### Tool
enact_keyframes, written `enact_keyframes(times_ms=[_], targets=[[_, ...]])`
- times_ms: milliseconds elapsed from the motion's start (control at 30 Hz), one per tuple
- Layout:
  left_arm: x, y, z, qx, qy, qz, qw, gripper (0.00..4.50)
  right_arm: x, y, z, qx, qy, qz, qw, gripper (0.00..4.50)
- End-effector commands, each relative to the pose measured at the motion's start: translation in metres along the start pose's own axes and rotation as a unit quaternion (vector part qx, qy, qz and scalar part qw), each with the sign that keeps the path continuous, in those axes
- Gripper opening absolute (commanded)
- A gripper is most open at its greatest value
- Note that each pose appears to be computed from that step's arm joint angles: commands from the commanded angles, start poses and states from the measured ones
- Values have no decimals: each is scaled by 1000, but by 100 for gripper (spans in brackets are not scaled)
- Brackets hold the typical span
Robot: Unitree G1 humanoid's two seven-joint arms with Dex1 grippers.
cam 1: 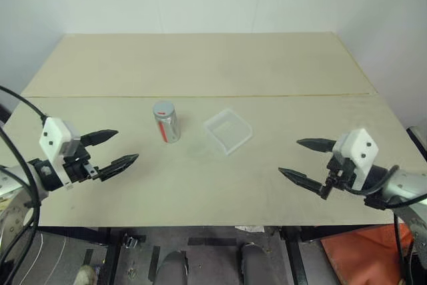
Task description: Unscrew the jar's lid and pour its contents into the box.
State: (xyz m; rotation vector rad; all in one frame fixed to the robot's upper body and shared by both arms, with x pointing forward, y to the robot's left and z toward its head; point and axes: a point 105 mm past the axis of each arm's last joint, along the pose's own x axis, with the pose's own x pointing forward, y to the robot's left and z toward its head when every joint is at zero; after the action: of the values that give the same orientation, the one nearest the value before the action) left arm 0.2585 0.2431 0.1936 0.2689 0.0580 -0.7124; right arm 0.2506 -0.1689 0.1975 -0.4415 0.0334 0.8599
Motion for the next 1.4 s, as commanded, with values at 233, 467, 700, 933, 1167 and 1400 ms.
enact_keyframes(times_ms=[233,467,700,933,1167,1400], targets=[[5,-5,15,15,-39,41,998,446,23,-13,8,-23,-34,12,999,450],[34,-9,-7,7,-39,72,997,446,19,-11,21,-49,-38,35,997,450],[66,-18,-9,-26,-60,82,995,446,15,-5,40,-46,-64,67,995,450],[94,-15,-17,-17,-43,107,993,446,13,-7,46,-55,-71,79,993,450],[124,-3,-8,-45,-71,162,983,446,16,-16,44,-78,-57,49,994,450],[141,-1,-11,-55,-71,194,977,446,13,-15,49,-85,-58,46,994,450]])
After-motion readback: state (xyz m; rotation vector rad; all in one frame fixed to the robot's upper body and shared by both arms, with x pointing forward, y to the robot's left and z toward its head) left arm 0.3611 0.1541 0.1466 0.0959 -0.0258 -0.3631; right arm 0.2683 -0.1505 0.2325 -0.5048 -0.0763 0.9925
